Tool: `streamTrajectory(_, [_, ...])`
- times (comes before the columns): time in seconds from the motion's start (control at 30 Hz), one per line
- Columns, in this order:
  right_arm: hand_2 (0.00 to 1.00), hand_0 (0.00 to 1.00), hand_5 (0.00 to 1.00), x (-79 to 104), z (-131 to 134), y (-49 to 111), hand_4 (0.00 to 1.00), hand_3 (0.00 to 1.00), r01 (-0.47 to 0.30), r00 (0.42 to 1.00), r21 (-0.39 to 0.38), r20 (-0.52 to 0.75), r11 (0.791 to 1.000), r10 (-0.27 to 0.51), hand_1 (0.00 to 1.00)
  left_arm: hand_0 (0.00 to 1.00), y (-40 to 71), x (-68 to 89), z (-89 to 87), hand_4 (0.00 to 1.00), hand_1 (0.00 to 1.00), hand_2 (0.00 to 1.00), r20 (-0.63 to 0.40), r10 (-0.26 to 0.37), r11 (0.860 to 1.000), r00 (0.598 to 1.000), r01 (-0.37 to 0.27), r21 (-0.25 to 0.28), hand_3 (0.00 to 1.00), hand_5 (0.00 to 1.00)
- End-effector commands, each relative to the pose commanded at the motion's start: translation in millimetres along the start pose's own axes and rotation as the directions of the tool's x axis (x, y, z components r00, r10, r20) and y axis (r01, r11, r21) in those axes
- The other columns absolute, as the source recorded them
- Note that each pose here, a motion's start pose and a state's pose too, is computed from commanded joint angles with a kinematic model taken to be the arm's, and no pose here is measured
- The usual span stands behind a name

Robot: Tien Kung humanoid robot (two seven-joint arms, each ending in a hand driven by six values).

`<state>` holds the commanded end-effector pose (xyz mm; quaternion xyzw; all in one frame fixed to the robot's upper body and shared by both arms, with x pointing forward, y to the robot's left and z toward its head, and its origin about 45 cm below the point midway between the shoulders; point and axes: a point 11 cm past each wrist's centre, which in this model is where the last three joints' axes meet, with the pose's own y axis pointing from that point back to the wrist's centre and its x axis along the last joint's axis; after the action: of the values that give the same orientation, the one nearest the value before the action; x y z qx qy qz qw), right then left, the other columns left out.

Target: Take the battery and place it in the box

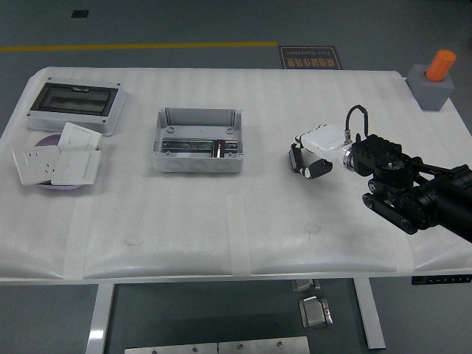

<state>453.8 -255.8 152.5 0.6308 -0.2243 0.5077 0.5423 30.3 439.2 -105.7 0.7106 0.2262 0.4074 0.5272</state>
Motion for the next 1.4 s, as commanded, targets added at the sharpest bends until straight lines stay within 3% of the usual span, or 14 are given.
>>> streamTrajectory(0.87, [0.759, 0.86, 0.453, 0.7, 0, 0.6, 0.663, 0.779, -0.018, 0.999, -0.001, 0.027, 1.0, 0.018, 0.752, 0.594, 0.1, 0.3, 0.2, 0.395, 0.615, 0.432, -0.004, 0.006, 1.0, 1.0, -0.006, -0.009, 0.605, 0.441])
streamTrajectory(0.9, [0.706, 0.849, 0.46, 0.6, 0, 0.6, 0.655, 0.7, -0.019, 0.999, -0.001, 0.031, 1.0, 0.019, 0.74, 0.594, 0.1, 0.3, 0.2, 0.394, 0.617, 0.433, -0.004, 0.006, 1.0, 1.0, -0.006, -0.009, 0.605, 0.439])
streamTrajectory(1.07, [0.706, 0.849, 0.46, -0.1, -1, 1.5, 0.655, 0.7, -0.034, 0.998, 0.001, 0.058, 0.999, 0.034, 0.74, 0.594, 0.1, -0.1, -0.5, 0.394, 0.617, 0.433, -0.005, 0.006, 1.0, 1.0, -0.006, -0.008, 0.605, 0.439])
streamTrajectory(1.1, [0.573, 0.83, 0.31, -0.1, -2, 1.8, 0.455, 0.632, -0.038, 0.997, 0.001, 0.062, 0.999, 0.037, 0.682, 0.594, 0.1, -0.2, -0.6, 0.394, 0.617, 0.433, -0.005, 0.006, 1.0, 1.0, -0.006, -0.007, 0.605, 0.439])
streamTrajectory(1.27, [0.573, 0.83, 0.31, 0.2, -3, 5.3, 0.455, 0.632, -0.082, 0.992, 0.0, 0.097, 0.997, 0.081, 0.682, 0.594, 0.1, -0.5, -1.3, 0.394, 0.617, 0.433, -0.008, 0.007, 1.0, 1.0, -0.007, -0.006, 0.605, 0.439])
streamTrajectory(1.3, [0.515, 0.817, 0.289, -0.1, -4, 6.3, 0.384, 0.581, -0.092, 0.99, 0.001, 0.103, 0.996, 0.091, 0.657, 0.594, 0.1, -0.6, -1.4, 0.395, 0.616, 0.433, -0.009, 0.007, 1.0, 1.0, -0.007, -0.006, 0.605, 0.44])
streamTrajectory(1.4, [0.515, 0.817, 0.289, -0.7, -8, 10.3, 0.384, 0.581, -0.126, 0.985, 0.007, 0.122, 0.992, 0.124, 0.657, 0.594, 0.1, -1.6, -1.7, 0.395, 0.616, 0.433, -0.011, 0.006, 1.0, 1.0, -0.006, -0.005, 0.605, 0.44])
